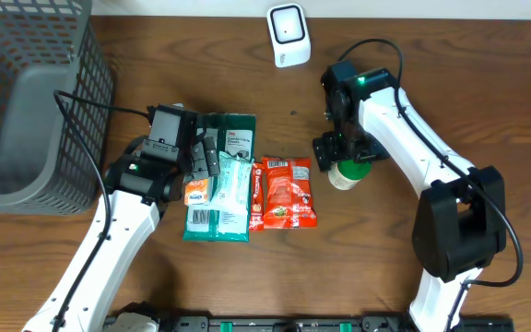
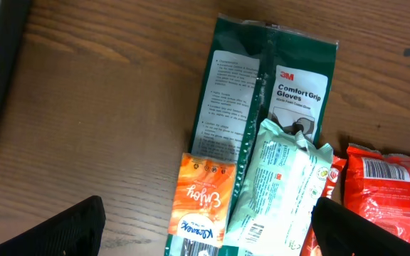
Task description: Scan the item barcode
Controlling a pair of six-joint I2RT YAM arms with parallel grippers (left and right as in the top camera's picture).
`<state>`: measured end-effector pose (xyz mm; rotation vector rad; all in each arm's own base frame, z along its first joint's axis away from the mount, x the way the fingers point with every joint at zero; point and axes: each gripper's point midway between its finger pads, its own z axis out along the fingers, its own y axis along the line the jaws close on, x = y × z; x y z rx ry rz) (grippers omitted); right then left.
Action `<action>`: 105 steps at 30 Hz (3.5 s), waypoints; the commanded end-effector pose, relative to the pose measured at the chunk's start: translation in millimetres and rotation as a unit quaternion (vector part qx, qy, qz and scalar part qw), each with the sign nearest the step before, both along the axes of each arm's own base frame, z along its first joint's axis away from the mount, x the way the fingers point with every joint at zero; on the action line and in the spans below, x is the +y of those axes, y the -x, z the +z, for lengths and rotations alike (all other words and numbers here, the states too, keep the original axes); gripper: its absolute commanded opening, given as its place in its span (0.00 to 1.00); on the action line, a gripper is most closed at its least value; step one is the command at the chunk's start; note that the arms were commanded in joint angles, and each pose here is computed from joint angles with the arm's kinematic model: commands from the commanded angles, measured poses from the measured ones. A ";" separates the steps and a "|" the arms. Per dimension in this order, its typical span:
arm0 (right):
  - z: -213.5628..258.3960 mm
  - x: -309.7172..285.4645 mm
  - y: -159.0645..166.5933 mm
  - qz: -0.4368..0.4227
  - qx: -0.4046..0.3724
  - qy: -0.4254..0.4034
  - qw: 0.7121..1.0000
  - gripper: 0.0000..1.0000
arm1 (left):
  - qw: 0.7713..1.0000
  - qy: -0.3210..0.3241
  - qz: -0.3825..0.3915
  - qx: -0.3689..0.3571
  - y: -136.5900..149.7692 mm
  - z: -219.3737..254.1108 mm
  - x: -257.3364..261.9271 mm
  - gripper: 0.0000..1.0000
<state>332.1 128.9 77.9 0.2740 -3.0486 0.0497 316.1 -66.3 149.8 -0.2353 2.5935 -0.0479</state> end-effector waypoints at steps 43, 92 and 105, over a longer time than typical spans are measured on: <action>-27.3 -10.0 7.0 0.005 0.002 -0.033 0.999 0.94 | 1.000 -0.001 0.006 -0.011 -4.7 7.9 1.0 0.93; -44.7 -0.1 6.4 0.026 -0.023 -0.018 0.999 0.99 | 1.000 -0.001 0.006 -0.011 -4.7 7.9 1.0 0.93; -47.5 -4.0 8.6 0.021 -0.021 -0.008 1.000 0.76 | 1.000 -0.001 0.006 -0.011 -4.7 7.9 1.0 0.93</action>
